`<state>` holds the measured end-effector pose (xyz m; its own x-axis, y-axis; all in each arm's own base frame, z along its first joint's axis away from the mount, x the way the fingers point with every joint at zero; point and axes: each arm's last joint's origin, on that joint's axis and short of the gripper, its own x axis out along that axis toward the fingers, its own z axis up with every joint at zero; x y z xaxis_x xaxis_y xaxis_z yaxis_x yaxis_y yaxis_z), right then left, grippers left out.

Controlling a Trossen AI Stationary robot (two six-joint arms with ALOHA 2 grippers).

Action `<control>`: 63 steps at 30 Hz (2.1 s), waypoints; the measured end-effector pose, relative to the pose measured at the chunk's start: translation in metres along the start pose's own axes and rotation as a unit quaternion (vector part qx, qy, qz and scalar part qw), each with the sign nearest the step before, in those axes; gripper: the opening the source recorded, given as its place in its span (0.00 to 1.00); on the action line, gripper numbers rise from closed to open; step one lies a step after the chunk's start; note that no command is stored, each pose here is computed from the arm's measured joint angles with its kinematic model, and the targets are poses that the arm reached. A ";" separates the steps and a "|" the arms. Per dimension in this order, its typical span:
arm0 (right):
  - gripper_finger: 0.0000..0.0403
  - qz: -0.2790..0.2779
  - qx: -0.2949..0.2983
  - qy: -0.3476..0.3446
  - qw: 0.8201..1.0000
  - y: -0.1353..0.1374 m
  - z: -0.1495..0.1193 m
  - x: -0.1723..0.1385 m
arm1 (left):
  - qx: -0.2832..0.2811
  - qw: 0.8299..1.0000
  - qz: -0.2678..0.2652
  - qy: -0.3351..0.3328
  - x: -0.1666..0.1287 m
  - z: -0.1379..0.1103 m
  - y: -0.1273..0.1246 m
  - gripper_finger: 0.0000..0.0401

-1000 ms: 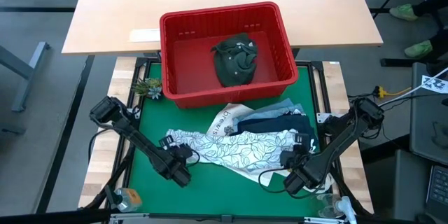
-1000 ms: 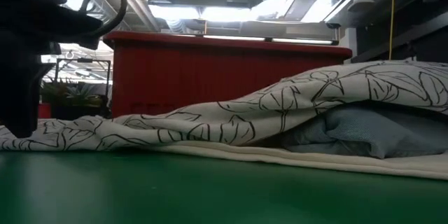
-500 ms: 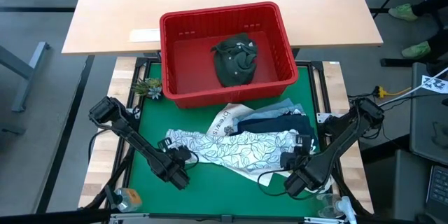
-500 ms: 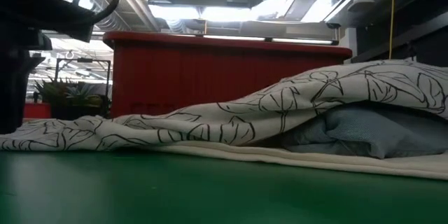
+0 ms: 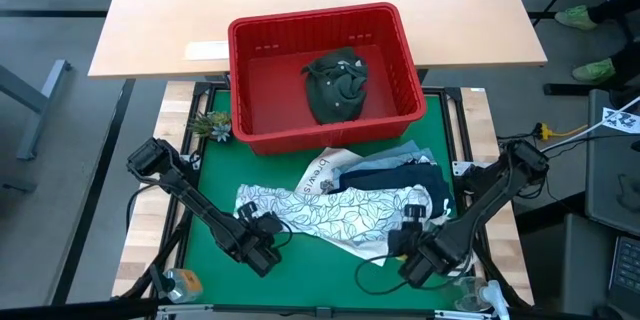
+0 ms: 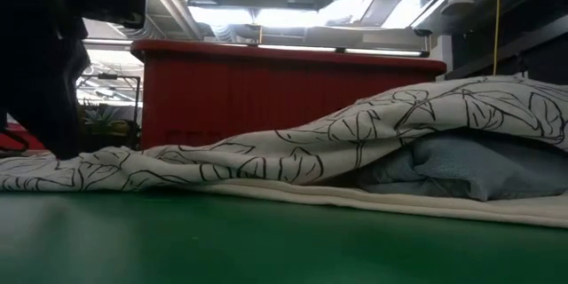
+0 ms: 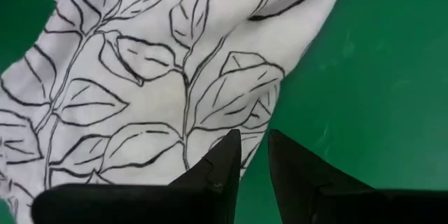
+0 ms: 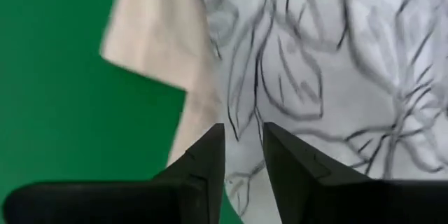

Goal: Fold laundry
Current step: Fold the patterned white shirt

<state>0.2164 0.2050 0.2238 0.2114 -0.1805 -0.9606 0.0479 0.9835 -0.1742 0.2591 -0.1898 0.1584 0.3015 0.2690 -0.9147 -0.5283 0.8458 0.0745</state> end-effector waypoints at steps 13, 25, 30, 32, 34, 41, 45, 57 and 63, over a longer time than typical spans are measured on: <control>0.24 -0.064 0.021 0.135 0.989 -0.020 -0.042 0.046 | 0.010 0.998 0.026 0.054 0.019 -0.019 0.018 0.17; 0.24 -0.076 0.019 0.174 0.982 -0.024 -0.047 0.044 | 0.028 0.995 0.046 0.088 0.014 -0.019 0.020 0.17; 0.24 -0.065 0.020 0.169 0.983 -0.022 -0.042 0.037 | 0.031 0.994 0.046 0.089 0.003 -0.012 0.015 0.17; 0.24 -0.060 0.019 0.166 0.984 -0.020 -0.039 0.031 | 0.029 0.995 0.042 0.088 0.000 -0.011 0.013 0.17; 0.24 -0.058 0.020 0.163 0.985 -0.019 -0.035 0.025 | 0.027 0.995 0.036 0.085 -0.003 -0.008 0.010 0.17; 0.24 -0.047 0.005 0.155 0.987 -0.017 -0.024 0.003 | 0.025 0.997 -0.005 0.079 -0.023 -0.001 0.009 0.17; 0.24 -0.026 -0.020 0.140 0.990 -0.014 -0.017 -0.007 | 0.023 0.997 -0.039 0.061 -0.049 0.003 0.019 0.17; 0.24 -0.002 -0.023 0.118 0.993 -0.010 -0.009 -0.018 | -0.054 0.997 0.002 0.056 -0.079 -0.008 0.051 0.17; 0.24 -0.002 -0.021 0.118 0.993 -0.010 -0.009 -0.018 | -0.086 0.992 0.015 0.087 -0.073 0.002 0.057 0.27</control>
<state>0.2034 0.1988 0.2406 -0.0245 -0.1825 -0.9829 0.0074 0.9831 -0.1827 0.2086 -0.1602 0.2308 0.1489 0.1966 -0.9691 -0.6669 0.7436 0.0484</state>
